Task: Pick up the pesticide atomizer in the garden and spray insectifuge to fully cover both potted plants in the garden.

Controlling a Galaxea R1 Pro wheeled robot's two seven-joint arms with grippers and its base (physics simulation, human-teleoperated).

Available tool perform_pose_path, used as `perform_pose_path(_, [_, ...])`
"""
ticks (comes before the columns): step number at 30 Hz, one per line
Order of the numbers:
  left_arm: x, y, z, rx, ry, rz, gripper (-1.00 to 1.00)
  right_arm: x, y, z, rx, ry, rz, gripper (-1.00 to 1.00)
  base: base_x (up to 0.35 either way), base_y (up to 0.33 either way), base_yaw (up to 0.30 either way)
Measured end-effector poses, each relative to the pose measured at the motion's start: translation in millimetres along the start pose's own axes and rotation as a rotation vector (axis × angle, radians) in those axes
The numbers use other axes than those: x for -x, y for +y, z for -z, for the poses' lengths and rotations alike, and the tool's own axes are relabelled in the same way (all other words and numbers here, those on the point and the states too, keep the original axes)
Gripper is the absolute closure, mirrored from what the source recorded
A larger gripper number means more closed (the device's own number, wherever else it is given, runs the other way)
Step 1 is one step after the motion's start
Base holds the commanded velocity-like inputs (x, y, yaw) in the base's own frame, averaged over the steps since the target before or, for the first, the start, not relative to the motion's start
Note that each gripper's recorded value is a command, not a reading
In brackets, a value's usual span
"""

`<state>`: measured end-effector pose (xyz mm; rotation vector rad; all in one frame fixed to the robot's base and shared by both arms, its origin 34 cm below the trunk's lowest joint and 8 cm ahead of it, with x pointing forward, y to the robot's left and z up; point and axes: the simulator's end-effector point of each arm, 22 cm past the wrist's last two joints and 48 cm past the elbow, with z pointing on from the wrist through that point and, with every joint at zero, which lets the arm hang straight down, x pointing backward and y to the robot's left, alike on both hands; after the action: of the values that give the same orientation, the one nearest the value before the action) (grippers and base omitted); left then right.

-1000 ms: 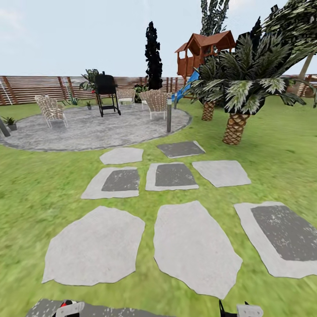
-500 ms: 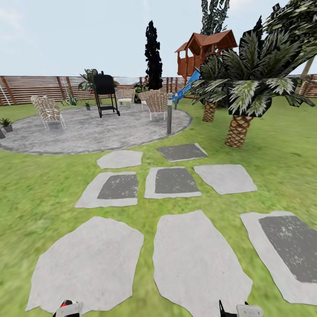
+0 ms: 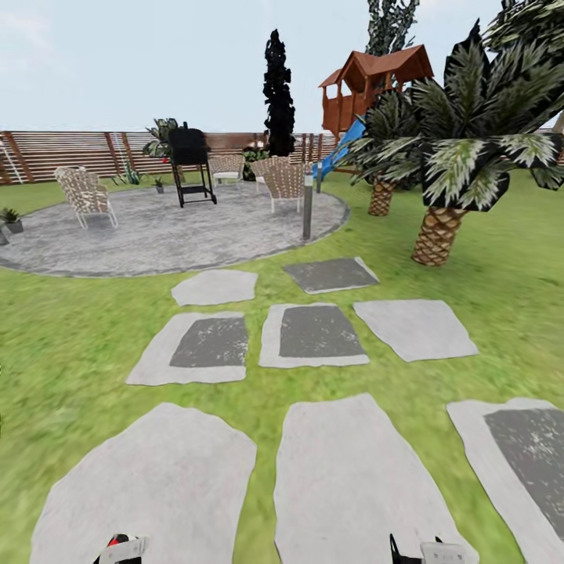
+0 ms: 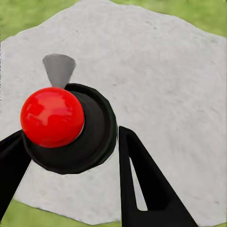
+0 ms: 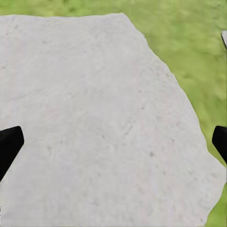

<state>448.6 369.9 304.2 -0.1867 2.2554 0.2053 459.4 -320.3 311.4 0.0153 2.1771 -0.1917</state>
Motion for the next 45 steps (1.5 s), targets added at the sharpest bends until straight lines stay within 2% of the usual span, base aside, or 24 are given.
perform_pose_path(14, [0.1,-0.1,0.0,0.0,-0.001,0.0,1.0,0.0,0.1,0.0,0.0,0.0,0.0,-1.0,0.338,0.0,0.17])
perform_pose_path(45, [-5.4,-0.4,1.3,-0.001,0.012,-0.001,1.0,0.0,0.1,0.0,0.001,0.0,0.0,-1.0,0.338,0.0,0.004])
